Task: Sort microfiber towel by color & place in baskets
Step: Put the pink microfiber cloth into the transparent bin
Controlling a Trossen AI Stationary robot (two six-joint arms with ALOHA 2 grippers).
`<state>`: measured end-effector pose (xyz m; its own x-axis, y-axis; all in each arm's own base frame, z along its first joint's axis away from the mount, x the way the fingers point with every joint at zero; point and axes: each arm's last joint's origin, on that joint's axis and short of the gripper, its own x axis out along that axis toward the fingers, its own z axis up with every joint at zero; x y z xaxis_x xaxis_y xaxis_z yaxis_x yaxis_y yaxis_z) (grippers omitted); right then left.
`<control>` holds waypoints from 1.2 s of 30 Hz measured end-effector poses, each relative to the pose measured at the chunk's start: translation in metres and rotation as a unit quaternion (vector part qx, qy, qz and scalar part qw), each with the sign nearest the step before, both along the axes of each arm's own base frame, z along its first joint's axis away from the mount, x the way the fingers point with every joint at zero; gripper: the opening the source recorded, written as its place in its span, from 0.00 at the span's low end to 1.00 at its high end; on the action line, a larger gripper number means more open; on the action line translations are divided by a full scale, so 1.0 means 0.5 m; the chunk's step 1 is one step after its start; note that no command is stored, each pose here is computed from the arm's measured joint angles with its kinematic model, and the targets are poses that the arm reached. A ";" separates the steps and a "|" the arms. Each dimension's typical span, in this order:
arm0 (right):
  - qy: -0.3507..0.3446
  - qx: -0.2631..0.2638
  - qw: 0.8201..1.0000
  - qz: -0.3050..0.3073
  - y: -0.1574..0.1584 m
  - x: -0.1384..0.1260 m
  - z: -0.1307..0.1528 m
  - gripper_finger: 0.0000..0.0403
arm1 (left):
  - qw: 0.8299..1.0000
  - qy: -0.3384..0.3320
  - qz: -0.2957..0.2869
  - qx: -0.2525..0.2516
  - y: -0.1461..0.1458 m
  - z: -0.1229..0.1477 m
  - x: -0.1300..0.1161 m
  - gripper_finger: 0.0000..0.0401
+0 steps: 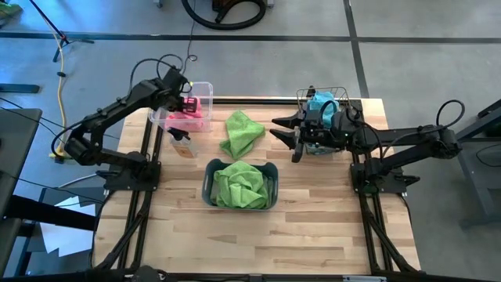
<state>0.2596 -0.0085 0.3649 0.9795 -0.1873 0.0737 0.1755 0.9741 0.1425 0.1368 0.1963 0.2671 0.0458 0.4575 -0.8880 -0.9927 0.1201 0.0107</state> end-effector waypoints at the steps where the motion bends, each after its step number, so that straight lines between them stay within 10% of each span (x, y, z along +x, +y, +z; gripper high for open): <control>1: 0.000 0.000 1.000 0.000 0.000 0.000 0.000 0.42 | 1.000 -0.007 0.002 -0.004 0.005 -0.002 -0.002 0.00; 15: 0.033 -0.007 0.999 0.000 0.000 0.001 -0.012 0.42 | 0.992 0.011 0.000 -0.128 0.110 -0.003 0.015 0.00; 36: 0.046 0.046 0.998 0.003 0.001 0.001 -0.021 0.42 | 0.969 0.043 -0.005 -0.244 0.165 -0.141 0.052 0.00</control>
<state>0.2598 -0.0082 0.3545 0.9826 -0.1828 -0.0329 0.1856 0.9590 0.2142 0.1626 0.2786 0.1967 -0.0363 -0.0170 -0.9992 -0.9895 0.1408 0.0335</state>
